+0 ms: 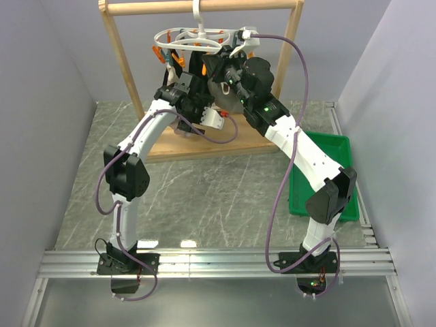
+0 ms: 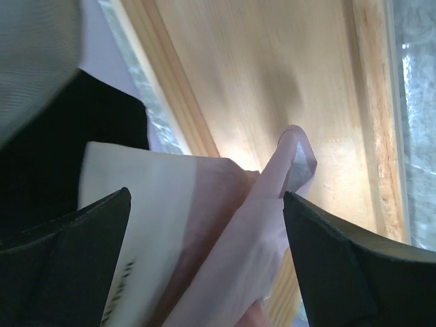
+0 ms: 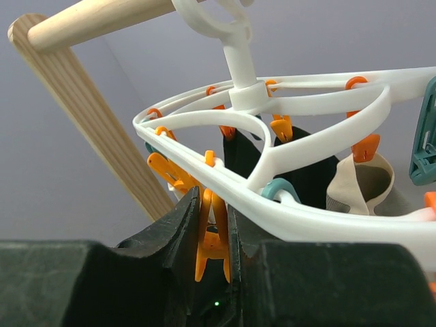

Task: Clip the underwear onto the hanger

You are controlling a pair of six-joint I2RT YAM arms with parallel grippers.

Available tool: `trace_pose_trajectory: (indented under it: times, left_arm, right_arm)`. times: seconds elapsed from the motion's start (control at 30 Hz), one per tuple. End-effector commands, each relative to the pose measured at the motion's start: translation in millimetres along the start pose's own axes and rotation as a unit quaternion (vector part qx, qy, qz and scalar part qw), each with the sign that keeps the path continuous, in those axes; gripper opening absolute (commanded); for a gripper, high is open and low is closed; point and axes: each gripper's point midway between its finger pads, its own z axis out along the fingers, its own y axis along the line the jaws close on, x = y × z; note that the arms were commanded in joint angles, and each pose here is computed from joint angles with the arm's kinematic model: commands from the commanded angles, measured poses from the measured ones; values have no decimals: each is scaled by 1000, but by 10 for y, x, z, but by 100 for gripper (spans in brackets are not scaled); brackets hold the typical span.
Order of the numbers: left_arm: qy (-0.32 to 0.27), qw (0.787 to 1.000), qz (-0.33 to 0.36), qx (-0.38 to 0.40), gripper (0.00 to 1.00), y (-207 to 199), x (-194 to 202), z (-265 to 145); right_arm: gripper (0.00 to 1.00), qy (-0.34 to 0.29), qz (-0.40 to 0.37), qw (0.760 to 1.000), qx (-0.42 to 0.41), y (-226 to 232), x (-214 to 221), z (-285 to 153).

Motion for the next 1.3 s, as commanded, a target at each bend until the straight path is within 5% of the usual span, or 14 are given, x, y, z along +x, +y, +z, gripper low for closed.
trace_pose_trajectory:
  times: [0.0, 0.63, 0.73, 0.87, 1.03, 1.13, 1.27]
  left_arm:
    - [-53, 997, 27, -44, 99, 202, -310, -430]
    - [29, 998, 6, -50, 93, 385, 157, -124]
    - [35, 999, 6, -39, 81, 332, 204, -105]
    - [17, 999, 4, -38, 43, 318, 144, -182]
    - [-16, 999, 5, -52, 22, 298, 9, -363]
    - [-30, 998, 7, -62, 1, 285, -53, -481]
    - [-81, 993, 18, -79, 0, 274, -239, -698]
  right_arm:
    - [0, -16, 1, 1000, -22, 211, -272, -155]
    - [0, -14, 12, 1000, -10, 189, -326, -187]
    - [0, -17, 11, 1000, -10, 191, -345, -187]
    - [0, -16, 12, 1000, -10, 187, -326, -174]
    - [0, -19, 9, 1000, -9, 186, -324, -160]
    - [0, -22, 5, 1000, -8, 179, -332, -153]
    - [0, -23, 4, 1000, -5, 160, -336, -153]
